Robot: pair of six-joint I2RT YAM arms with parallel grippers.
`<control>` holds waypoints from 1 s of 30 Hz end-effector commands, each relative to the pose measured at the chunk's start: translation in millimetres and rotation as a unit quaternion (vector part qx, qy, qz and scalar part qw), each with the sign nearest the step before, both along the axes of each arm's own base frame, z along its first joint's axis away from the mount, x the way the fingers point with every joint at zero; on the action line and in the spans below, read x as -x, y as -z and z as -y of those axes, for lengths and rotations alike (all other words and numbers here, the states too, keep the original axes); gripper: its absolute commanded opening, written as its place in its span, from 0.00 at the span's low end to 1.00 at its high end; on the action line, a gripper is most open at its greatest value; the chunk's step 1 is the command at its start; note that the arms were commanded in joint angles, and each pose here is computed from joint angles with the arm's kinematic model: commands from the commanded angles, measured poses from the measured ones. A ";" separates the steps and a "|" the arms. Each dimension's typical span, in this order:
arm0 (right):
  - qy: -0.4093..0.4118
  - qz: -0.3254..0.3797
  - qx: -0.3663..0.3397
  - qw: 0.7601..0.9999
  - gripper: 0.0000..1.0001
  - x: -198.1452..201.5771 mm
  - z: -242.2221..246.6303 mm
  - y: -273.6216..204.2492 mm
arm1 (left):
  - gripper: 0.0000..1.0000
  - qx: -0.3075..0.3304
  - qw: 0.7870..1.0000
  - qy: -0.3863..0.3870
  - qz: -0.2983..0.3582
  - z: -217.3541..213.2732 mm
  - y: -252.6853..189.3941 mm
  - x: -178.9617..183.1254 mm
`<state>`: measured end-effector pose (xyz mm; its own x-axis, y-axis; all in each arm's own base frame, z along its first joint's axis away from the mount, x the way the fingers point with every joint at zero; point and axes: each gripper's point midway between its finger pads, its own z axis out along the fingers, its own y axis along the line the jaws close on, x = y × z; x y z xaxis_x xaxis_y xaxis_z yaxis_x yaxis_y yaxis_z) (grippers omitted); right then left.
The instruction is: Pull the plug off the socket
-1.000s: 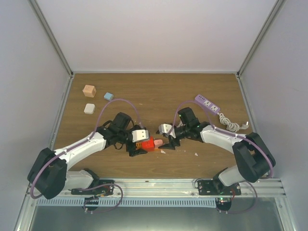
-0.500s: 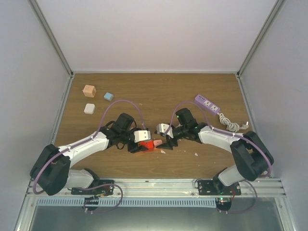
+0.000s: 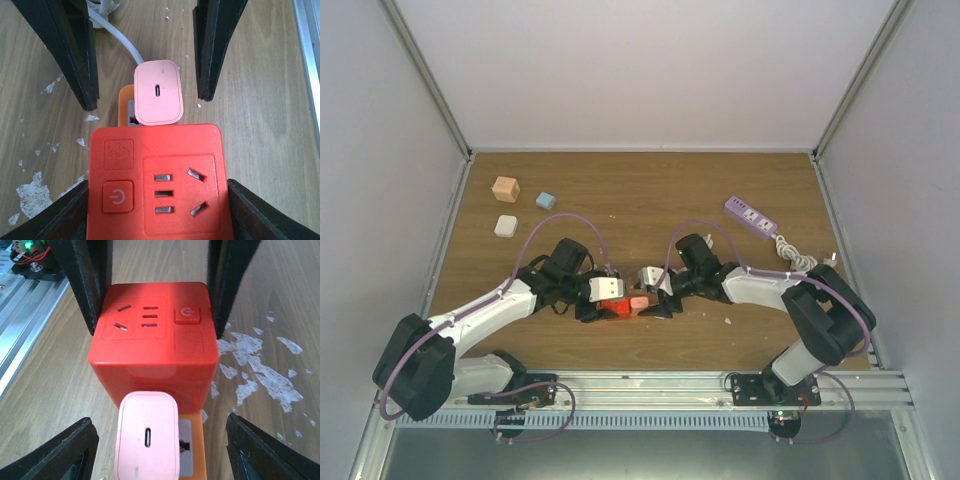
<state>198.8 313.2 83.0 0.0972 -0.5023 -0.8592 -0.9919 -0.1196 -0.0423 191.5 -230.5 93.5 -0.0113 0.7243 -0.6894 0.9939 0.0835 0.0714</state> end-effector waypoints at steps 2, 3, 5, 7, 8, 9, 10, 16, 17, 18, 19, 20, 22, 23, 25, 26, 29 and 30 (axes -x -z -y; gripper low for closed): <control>-0.026 0.011 -0.008 1.000 0.67 9.3 -12.5 5.0 | 0.50 0.032 0.999 0.027 -0.004 8.9 -9.6 5.6; -0.029 0.011 -0.008 0.999 0.66 10.9 -14.1 5.9 | 0.50 0.034 0.999 0.027 -0.004 10.0 -10.4 5.1; -0.031 0.011 -0.007 0.999 0.60 11.2 -16.1 7.6 | 0.50 0.037 0.999 0.026 -0.005 10.8 -11.3 4.6; -0.031 0.007 -0.003 0.999 0.54 10.5 -17.1 10.7 | 0.50 0.039 0.999 0.025 -0.007 10.8 -10.6 5.2; -0.030 0.004 0.000 1.000 0.51 10.0 -16.8 13.0 | 0.50 0.039 0.999 0.024 -0.007 10.8 -10.6 4.9; -0.030 0.002 0.003 1.000 0.47 10.0 -16.7 14.4 | 0.50 0.039 0.999 0.023 -0.007 11.0 -11.0 4.2; -0.029 0.000 0.006 1.000 0.44 10.1 -16.4 15.9 | 0.50 0.039 0.999 0.021 -0.008 10.8 -10.3 4.5; -0.027 -0.012 0.016 0.999 0.26 11.5 -14.6 23.3 | 0.55 0.043 0.999 0.018 -0.011 10.4 -8.5 6.5; -0.026 -0.015 0.017 0.999 0.23 11.1 -15.1 23.8 | 0.58 0.043 0.999 0.017 -0.012 10.4 -7.9 6.8; -0.026 -0.016 0.018 0.999 0.19 10.3 -15.7 23.4 | 0.63 0.042 0.999 0.017 -0.013 10.0 -6.5 7.5; -0.025 -0.019 0.020 0.999 0.16 10.5 -15.4 24.5 | 0.70 0.042 0.999 0.016 -0.014 9.6 -5.2 7.5; -0.025 -0.019 0.020 0.999 0.14 10.1 -15.6 24.7 | 0.73 0.041 0.999 0.015 -0.013 9.1 -3.7 7.7; -0.026 -0.020 0.021 0.999 0.12 11.1 -15.1 26.0 | 0.79 0.043 0.999 0.012 -0.011 9.1 -1.7 7.2; -0.026 -0.020 0.022 0.999 0.11 11.2 -14.7 27.0 | 0.81 0.045 0.999 0.011 -0.011 9.2 -1.3 7.1; -0.023 -0.020 0.025 0.999 0.09 10.3 -14.5 28.6 | 0.83 0.045 0.999 0.008 -0.015 9.5 0.2 7.1; -0.022 -0.021 0.027 0.999 0.08 10.0 -14.4 29.3 | 0.83 0.046 0.999 0.007 -0.017 9.8 0.3 6.9; -0.021 -0.025 0.031 0.999 0.05 9.5 -14.2 31.8 | 0.79 0.044 0.999 0.006 -0.018 9.4 2.7 7.0; -0.020 -0.028 0.033 0.999 0.04 9.5 -14.1 32.9 | 0.75 0.045 0.999 0.004 -0.019 9.6 2.3 6.7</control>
